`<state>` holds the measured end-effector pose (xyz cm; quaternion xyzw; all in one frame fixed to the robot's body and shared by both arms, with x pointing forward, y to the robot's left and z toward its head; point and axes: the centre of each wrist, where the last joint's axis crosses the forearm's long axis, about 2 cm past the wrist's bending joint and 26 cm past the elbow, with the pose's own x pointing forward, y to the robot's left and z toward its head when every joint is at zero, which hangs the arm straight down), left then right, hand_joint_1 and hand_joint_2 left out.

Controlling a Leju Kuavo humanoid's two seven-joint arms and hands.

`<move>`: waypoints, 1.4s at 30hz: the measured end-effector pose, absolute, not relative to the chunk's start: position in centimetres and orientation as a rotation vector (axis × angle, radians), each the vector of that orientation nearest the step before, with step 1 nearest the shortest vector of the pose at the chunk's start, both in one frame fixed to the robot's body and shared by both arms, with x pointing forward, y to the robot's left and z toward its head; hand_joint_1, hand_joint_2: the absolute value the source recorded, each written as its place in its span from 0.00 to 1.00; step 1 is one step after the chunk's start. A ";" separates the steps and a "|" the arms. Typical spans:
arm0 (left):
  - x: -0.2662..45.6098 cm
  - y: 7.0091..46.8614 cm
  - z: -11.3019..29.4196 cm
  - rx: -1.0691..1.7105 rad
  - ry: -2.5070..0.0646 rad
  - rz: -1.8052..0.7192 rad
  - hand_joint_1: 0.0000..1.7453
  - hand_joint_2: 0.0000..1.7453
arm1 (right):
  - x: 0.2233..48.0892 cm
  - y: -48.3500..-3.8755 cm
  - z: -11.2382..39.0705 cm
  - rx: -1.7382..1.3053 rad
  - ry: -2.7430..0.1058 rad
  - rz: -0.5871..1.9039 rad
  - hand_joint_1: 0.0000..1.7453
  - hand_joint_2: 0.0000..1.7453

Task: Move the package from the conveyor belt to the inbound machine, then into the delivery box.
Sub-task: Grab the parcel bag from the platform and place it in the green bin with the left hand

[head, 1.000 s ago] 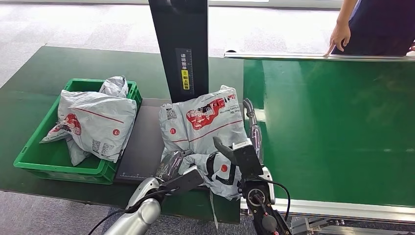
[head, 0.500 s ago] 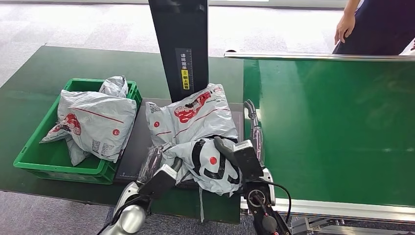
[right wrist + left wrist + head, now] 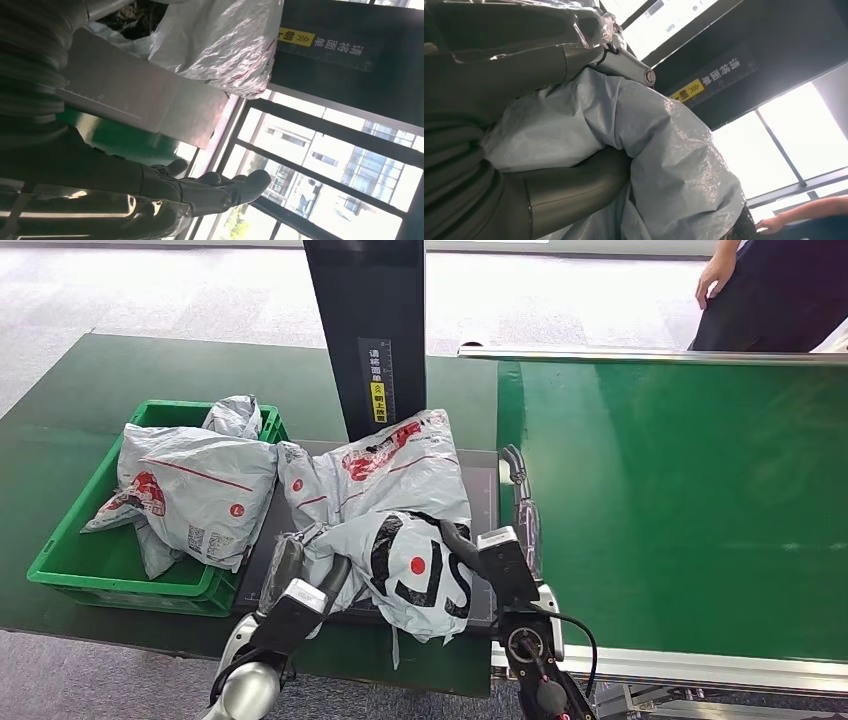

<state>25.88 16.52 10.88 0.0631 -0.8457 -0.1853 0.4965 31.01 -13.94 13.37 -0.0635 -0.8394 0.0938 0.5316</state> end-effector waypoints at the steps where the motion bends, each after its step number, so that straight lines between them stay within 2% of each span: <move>1: 25.9 16.6 11.0 0.156 -2.055 -0.438 0.91 1.00 | 31.0 -14.0 13.3 -0.156 -2.002 0.221 0.00 1.00; 9: 25.9 17.5 11.9 0.183 -2.103 -0.376 0.87 1.00 | 30.7 -14.3 12.9 -0.174 -1.988 0.212 0.00 1.00; 27: 25.5 18.4 12.6 0.234 -2.147 -0.316 0.85 1.00 | 30.4 -14.6 12.4 -0.182 -1.970 0.198 0.00 1.00; 42: 26.0 21.1 13.6 0.423 -2.187 -0.181 0.82 1.00 | 30.0 -14.7 12.0 -0.191 -1.958 0.190 0.00 1.00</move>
